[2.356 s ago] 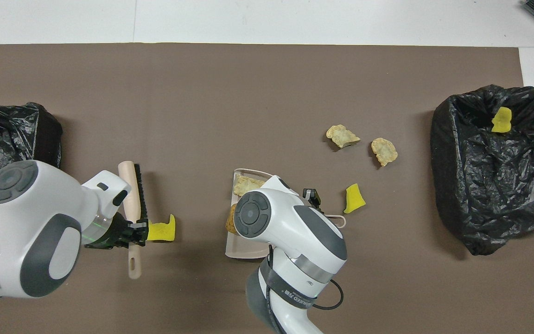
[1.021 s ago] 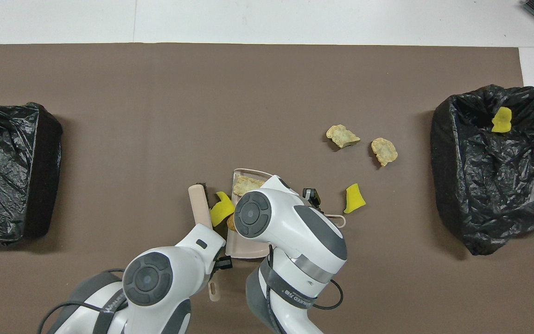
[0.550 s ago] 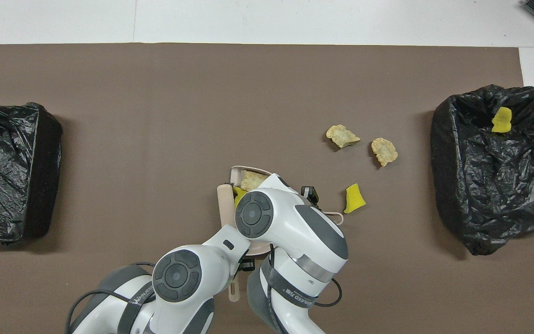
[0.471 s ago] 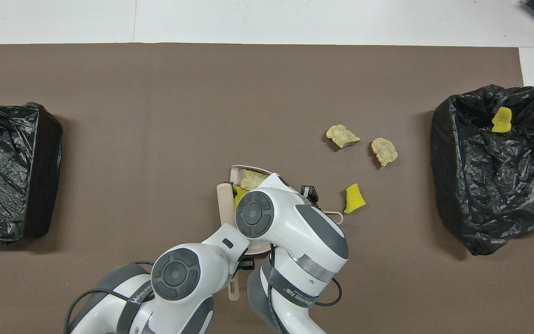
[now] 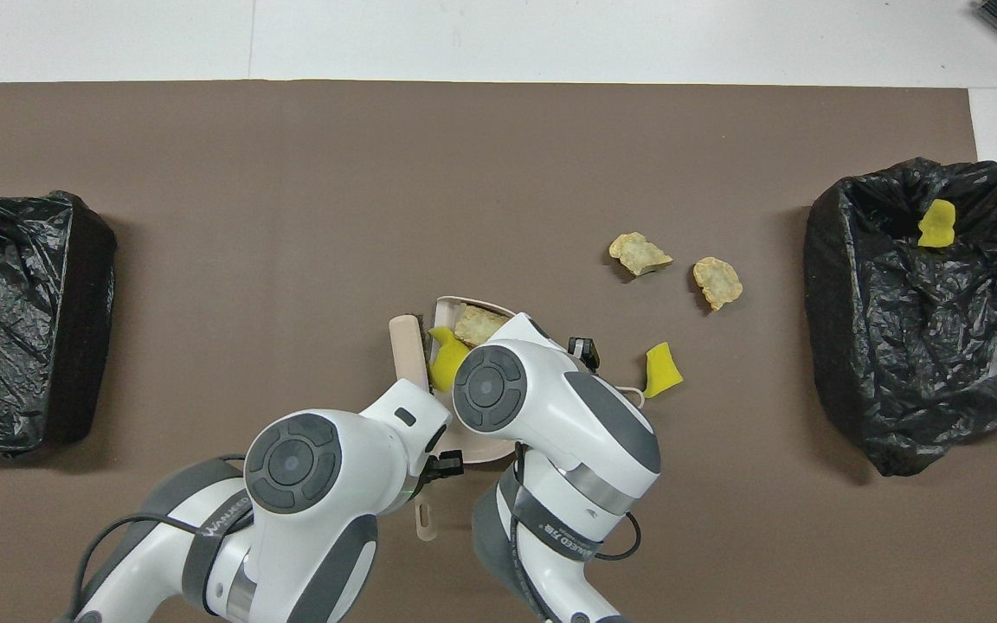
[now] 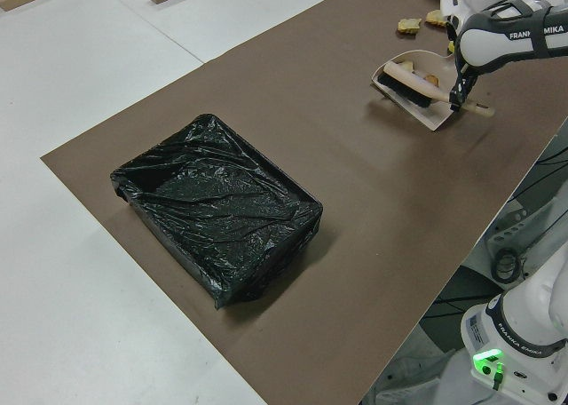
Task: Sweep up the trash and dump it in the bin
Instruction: 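Sweep the yellow sponge and trash into the dustpan with the left gripper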
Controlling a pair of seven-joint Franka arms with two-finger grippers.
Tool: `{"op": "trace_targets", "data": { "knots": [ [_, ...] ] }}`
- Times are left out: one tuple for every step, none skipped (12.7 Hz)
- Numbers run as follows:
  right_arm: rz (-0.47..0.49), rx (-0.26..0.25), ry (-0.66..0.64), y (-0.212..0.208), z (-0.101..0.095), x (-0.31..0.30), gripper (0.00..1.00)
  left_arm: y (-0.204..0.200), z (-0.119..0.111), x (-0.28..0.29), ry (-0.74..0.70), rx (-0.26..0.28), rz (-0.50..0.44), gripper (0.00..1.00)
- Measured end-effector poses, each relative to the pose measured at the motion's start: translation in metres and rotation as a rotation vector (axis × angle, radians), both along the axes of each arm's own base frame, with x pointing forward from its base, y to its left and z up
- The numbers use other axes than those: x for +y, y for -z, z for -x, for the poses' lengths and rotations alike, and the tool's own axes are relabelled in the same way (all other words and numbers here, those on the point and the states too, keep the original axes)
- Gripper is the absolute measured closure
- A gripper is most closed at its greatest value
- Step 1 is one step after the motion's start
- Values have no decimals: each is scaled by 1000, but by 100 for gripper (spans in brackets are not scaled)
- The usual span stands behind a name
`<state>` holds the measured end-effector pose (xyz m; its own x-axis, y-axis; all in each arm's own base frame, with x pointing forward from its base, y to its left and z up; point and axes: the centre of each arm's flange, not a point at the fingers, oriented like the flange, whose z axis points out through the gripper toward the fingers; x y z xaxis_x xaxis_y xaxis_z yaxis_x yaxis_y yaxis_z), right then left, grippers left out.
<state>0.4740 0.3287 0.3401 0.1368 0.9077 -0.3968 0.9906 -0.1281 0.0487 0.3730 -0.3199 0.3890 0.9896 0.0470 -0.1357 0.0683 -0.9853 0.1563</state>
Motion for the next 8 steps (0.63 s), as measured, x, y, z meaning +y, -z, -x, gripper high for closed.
{"op": "trace_targets", "data": {
  "knots": [
    [-1,-2,6,0,-2,-2,68,-13,-7,2,-6,2,3,74],
    [-4,-6,12,-2,-5,-5,68,-25,-13,8,-17,7,5,74],
    [-8,-10,18,-3,-7,-6,68,-37,-19,14,-25,12,3,74],
    [-13,-15,22,-4,-9,-7,68,-46,-23,19,-27,9,-4,74],
    [-22,-21,24,-5,-11,-7,68,-51,-25,21,-24,1,-12,74],
    [-28,-24,25,-5,-11,-6,68,-52,-24,21,-21,-1,-16,74],
    [-30,-23,25,-5,-11,-6,68,-53,-23,21,-18,2,-21,74],
    [-33,-21,28,-5,-11,-6,68,-53,-22,22,-19,4,-23,74]
  ]
}}
